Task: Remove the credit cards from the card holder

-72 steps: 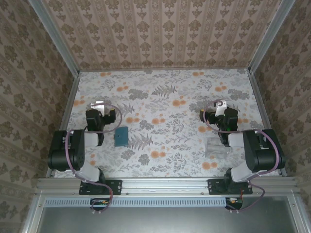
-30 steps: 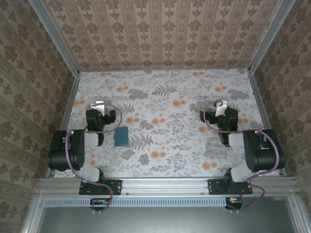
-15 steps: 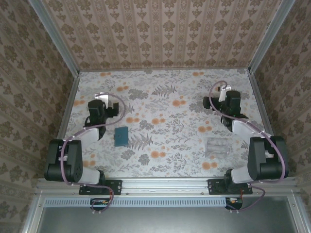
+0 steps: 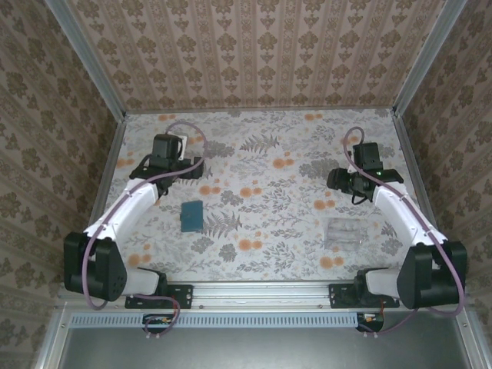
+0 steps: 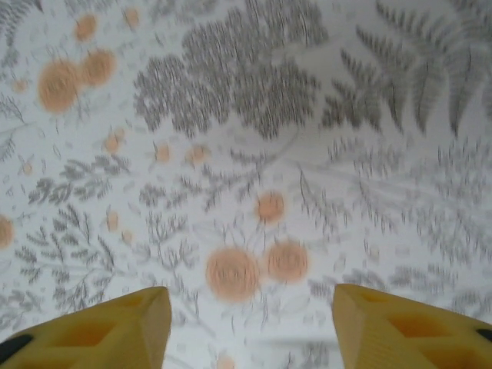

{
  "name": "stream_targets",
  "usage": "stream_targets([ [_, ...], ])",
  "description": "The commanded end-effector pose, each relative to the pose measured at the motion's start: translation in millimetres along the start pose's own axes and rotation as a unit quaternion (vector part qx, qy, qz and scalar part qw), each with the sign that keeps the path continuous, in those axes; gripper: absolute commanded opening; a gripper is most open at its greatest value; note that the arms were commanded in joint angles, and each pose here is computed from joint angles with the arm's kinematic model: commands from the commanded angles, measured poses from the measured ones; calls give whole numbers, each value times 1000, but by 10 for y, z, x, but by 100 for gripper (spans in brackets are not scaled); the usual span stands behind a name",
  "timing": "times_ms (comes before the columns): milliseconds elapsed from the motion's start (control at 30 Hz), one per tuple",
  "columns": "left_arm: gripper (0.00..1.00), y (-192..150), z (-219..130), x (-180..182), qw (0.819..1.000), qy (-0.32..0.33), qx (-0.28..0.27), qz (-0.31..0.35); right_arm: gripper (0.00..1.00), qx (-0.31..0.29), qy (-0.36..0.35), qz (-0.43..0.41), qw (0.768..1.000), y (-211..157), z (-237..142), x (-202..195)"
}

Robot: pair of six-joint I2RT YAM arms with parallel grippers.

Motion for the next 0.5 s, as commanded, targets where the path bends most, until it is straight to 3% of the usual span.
stream_targets([
  [0, 99, -311, -255, 37, 996, 1, 83, -25, 57, 78, 16, 26, 997, -408, -169, 137],
  [200, 100, -345, -561, 181, 996, 13, 88, -21, 45, 136, -27, 5, 990, -783, -266, 201],
  [467, 100, -463, -560, 342, 994, 34, 107, -9, 34, 158, -64, -22, 985, -988, -227, 275],
])
Point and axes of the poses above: each hand's point on the last joint's axis, 136 mm out from that joint toward the fingers, its own z axis out along the fingers, its own x axis along the line the jaws close on, y = z × x, the point moved 1 cm from there along -z, back along the fingers, and after that the axes turned 15 degrees about -z, right-handed, at the moved point
